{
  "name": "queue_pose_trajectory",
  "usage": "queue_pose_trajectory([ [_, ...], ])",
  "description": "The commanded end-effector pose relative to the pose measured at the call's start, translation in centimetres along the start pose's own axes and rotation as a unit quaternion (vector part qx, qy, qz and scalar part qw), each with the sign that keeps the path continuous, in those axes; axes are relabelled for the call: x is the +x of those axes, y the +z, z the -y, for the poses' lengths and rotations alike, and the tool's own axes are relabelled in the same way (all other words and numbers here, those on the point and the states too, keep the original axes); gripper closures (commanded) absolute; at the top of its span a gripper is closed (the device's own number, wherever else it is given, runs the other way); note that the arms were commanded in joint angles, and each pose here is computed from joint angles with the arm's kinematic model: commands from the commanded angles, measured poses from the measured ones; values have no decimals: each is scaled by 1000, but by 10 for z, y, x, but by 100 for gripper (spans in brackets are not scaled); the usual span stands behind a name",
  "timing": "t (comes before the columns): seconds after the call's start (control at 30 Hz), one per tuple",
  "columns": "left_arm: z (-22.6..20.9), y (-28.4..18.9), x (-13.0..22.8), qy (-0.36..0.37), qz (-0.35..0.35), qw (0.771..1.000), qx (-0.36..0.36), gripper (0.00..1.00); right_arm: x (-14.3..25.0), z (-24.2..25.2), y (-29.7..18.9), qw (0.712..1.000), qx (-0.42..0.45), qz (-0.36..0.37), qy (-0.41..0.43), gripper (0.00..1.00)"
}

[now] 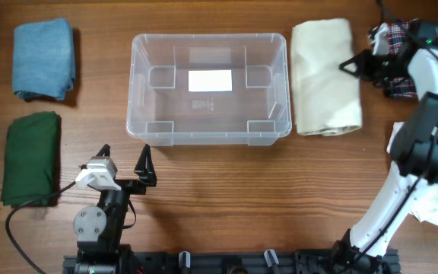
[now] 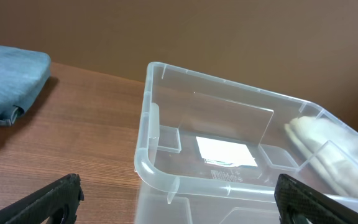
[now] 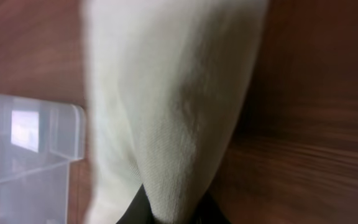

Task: Pack container
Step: 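Close the right gripper on the cream cloth and lift it, then carry the cream cloth left over the clear box with the right gripper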

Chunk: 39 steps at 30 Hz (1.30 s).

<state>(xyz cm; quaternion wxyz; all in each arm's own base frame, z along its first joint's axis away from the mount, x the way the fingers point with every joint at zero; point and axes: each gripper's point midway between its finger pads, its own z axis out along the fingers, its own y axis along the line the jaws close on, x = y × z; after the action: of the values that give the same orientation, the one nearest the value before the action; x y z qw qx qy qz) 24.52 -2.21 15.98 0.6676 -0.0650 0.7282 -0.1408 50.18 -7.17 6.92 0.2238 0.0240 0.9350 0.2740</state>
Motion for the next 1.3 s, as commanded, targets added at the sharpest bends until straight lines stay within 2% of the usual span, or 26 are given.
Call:
queue_pose_trajectory([
  [0.0, -2, 0, 1, 2, 0, 1000, -2, 0, -44, -35, -75, 994, 52, 80, -55, 96],
  [0.23, -2, 0, 1, 3, 0, 1000, -2, 0, -61, -87, -132, 981, 74, 133, -120, 96],
  [0.43, -2, 0, 1, 2, 0, 1000, -2, 0, -61, -136, -150, 961, 90, 146, -219, 96],
  [0.57, -2, 0, 1, 3, 0, 1000, -2, 0, -57, -167, -151, 934, 122, 137, -306, 96],
  [0.63, -2, 0, 1, 2, 0, 1000, -2, 0, -53, -186, -151, 913, 133, 129, -362, 96],
  [0.8, -2, 0, 1, 2, 0, 1000, -2, 0, -49, -223, -157, 869, 185, 126, -440, 96],
  [1.07, -2, 0, 1, 2, 0, 1000, -2, 0, -37, -296, -174, 759, 267, 134, -579, 96],
  [1.17, -2, 0, 1, 2, 0, 1000, -2, 0, -26, -332, -173, 717, 253, 143, -633, 96],
  [1.27, -2, 0, 1, 2, 0, 1000, -2, 0, -7, -368, -162, 687, 217, 147, -677, 96],
])
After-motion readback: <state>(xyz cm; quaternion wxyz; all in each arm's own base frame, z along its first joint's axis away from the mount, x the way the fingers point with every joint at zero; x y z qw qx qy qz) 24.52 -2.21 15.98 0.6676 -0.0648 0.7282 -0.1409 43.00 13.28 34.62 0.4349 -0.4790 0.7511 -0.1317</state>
